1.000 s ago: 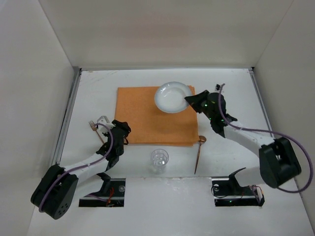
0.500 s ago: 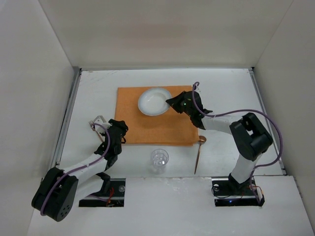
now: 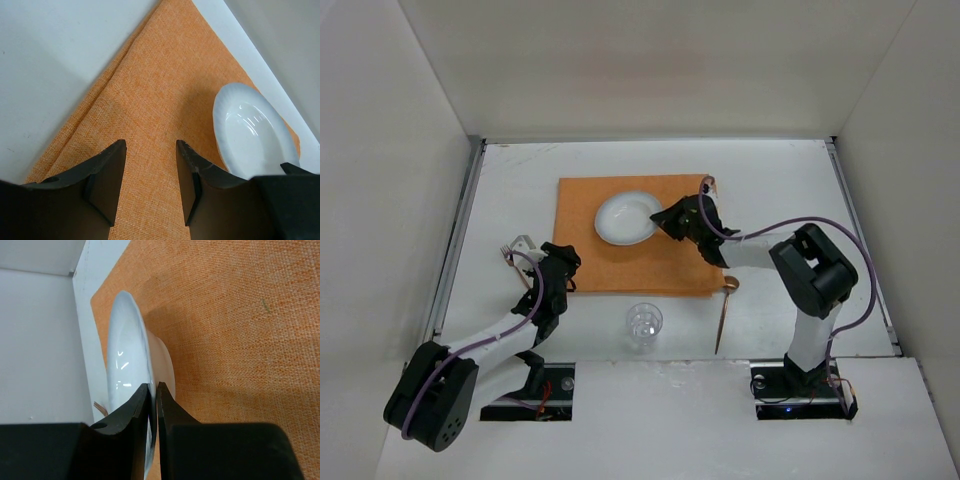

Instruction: Set the dinner table for one person

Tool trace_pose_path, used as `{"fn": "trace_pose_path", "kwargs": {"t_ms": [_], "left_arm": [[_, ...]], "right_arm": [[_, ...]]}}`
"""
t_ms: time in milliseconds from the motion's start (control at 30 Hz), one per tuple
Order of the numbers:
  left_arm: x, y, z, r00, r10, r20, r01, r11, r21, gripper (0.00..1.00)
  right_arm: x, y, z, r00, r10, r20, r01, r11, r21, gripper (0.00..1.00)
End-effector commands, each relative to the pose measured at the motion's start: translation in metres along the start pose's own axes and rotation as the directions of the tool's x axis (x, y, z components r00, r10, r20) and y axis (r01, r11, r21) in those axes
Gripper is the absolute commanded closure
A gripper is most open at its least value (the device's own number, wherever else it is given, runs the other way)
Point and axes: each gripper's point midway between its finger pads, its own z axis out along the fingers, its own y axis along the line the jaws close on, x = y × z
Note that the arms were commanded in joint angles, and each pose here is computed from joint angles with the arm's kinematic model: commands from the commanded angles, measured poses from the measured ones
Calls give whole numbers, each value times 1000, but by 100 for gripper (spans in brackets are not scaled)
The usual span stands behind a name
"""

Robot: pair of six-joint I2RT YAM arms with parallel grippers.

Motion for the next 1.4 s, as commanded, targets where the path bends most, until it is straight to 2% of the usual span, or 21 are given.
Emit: {"fn": "trace_pose_path", "kwargs": {"t_ms": [0, 233, 433, 667, 833, 867, 900, 1033, 1067, 1133, 1200, 1233, 1300, 1367], "left_arm": [[-8, -8, 0, 999, -30, 25, 29, 999, 24, 59], [-5, -9, 0, 1000, -28, 14, 27, 999, 27, 59], [-7, -10, -1, 999, -32, 17, 31, 999, 34, 58], [-7, -14, -4, 999, -32, 13, 31, 998, 48, 58], [-5, -20, -5, 1000, -29, 1, 29, 998, 63, 58], [-3, -23, -6, 1000, -27, -9, 28, 997, 71, 58], [-2, -25, -7, 999, -28, -18, 29, 996, 83, 58], [-7, -38, -15, 999, -38, -19, 41, 991, 130, 59], [-7, -40, -17, 999, -32, -20, 34, 989, 141, 59], [-8, -47, -23, 1000, -20, -20, 23, 986, 167, 59], [-9, -54, -27, 1000, -7, -10, 9, 983, 185, 59], [-8, -57, -28, 1000, 6, -10, -3, 982, 191, 59], [-5, -60, -30, 1000, 22, -14, -19, 980, 199, 59], [-2, -62, -31, 1000, 24, -20, -19, 978, 206, 59]], "right_arm": [[-9, 37, 0, 998, 54, 37, -48, 988, -146, 84], [5, 5, -2, 999, 43, -1, -43, 996, -77, 79], [6, -9, -16, 1000, 13, 2, -13, 1000, -26, 53], [0, -15, -50, 993, -110, 48, 108, 993, 53, 38], [1, -9, -100, 963, -261, 60, 256, 963, 87, 35], [3, -10, -111, 951, -305, 48, 298, 949, 104, 36], [5, -10, -122, 936, -351, 34, 344, 931, 125, 42], [18, -12, -168, 853, -517, -74, 522, 834, 181, 81], [24, -12, -179, 827, -551, -114, 562, 808, 176, 87], [40, -8, -201, 767, -606, -210, 637, 759, 135, 89], [59, -2, -223, 701, -649, -295, 695, 714, 81, 83], [65, 3, -233, 675, -665, -319, 715, 696, 63, 76], [73, 12, -245, 642, -686, -342, 739, 673, 37, 53], [82, 16, -248, 619, -699, -357, 753, 658, 18, 44]]}}
